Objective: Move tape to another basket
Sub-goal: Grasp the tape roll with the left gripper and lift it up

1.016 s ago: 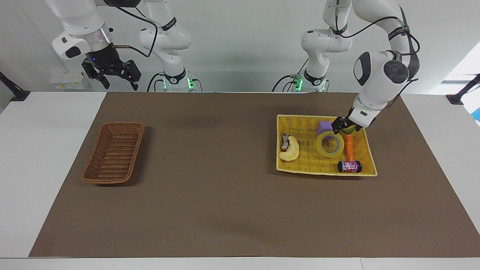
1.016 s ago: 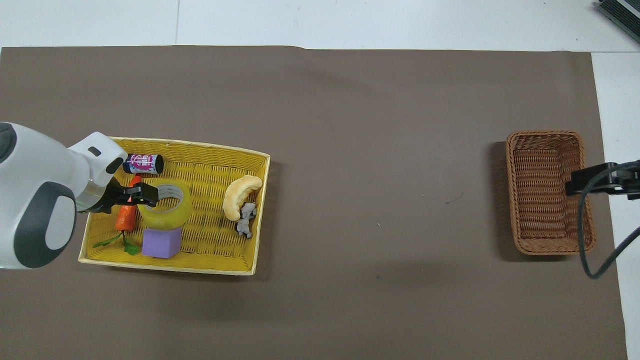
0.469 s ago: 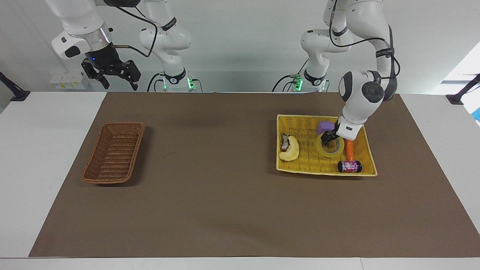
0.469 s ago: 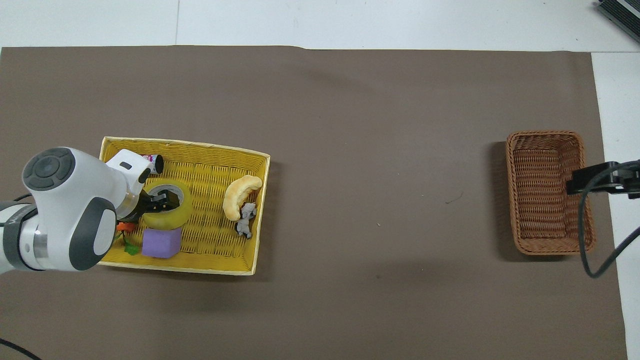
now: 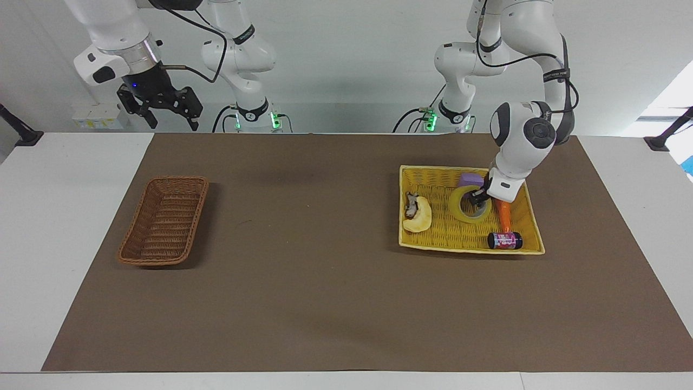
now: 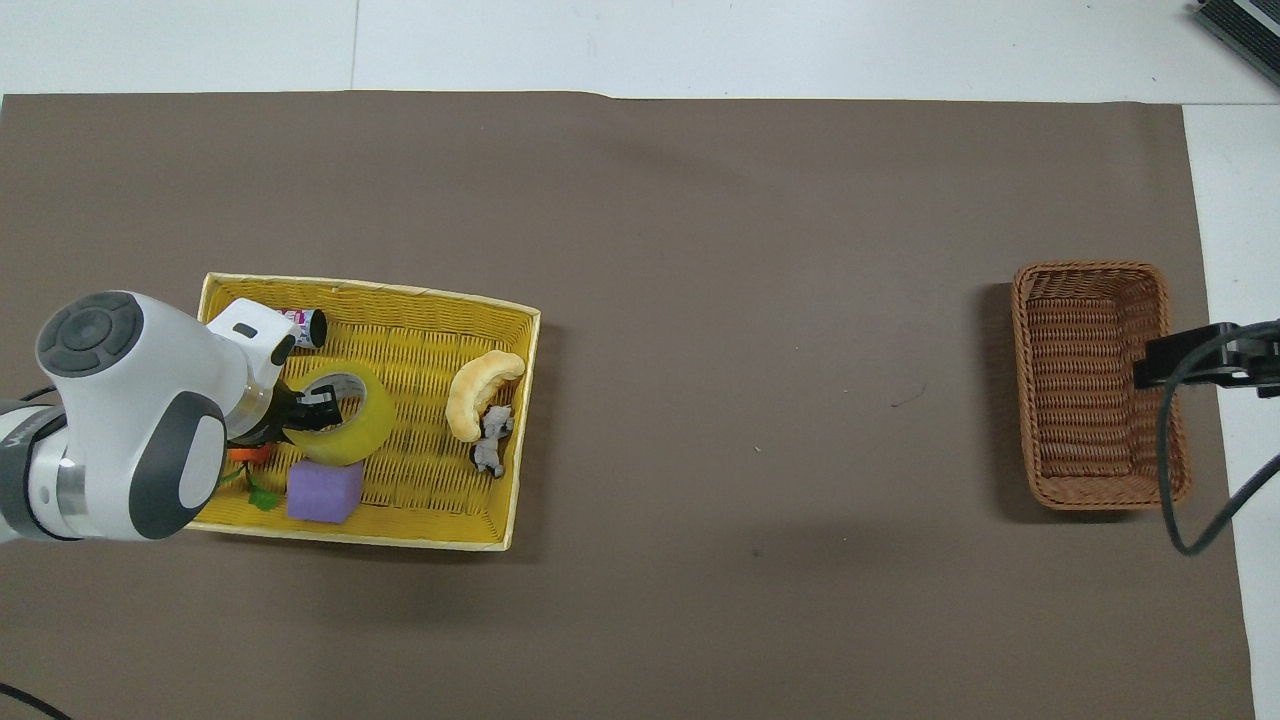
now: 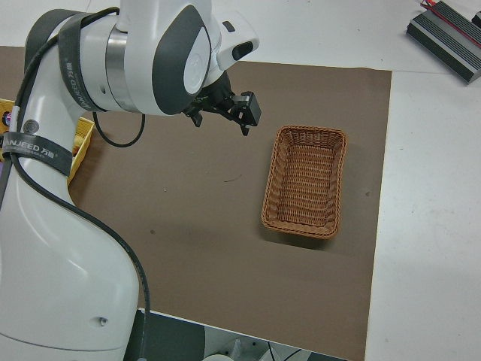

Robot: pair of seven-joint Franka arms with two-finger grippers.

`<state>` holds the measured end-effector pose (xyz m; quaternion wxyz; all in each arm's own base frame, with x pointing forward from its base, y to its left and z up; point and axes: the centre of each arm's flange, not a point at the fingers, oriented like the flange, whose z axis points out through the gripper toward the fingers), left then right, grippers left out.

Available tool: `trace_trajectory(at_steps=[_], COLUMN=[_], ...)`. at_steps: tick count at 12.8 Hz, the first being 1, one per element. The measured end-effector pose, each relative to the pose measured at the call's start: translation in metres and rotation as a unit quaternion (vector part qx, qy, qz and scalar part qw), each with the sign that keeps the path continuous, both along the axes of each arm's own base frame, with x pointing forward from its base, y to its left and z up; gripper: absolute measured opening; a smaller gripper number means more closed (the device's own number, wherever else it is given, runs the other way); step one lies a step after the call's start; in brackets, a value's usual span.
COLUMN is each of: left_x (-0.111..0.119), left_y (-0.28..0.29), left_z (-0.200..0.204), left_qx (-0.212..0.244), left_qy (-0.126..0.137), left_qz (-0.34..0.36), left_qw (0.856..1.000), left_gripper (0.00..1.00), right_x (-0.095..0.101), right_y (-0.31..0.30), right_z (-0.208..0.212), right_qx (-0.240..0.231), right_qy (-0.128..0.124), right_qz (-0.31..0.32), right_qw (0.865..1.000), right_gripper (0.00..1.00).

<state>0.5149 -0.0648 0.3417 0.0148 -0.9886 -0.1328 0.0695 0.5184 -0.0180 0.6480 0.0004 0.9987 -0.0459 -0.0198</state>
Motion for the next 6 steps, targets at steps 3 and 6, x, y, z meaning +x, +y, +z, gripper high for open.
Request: trace_trajectory(at_steps=[3, 6], left_x=[0.011, 0.022], left_y=[0.002, 0.004], left_z=[0.017, 0.043], left_qx=[0.001, 0.001], left_qy=[0.007, 0.006], left_qz=[0.003, 0.006], left_qw=[1.0, 1.0], left_gripper=[0.26, 0.25], right_x=[0.0, 0.0], right_y=[-0.001, -0.002], right_z=[0.0, 0.0], right_qx=[0.0, 0.0], right_qy=[0.0, 0.0], right_qz=[-0.001, -0.002], right_qw=[1.0, 1.0], right_gripper=[1.0, 1.0])
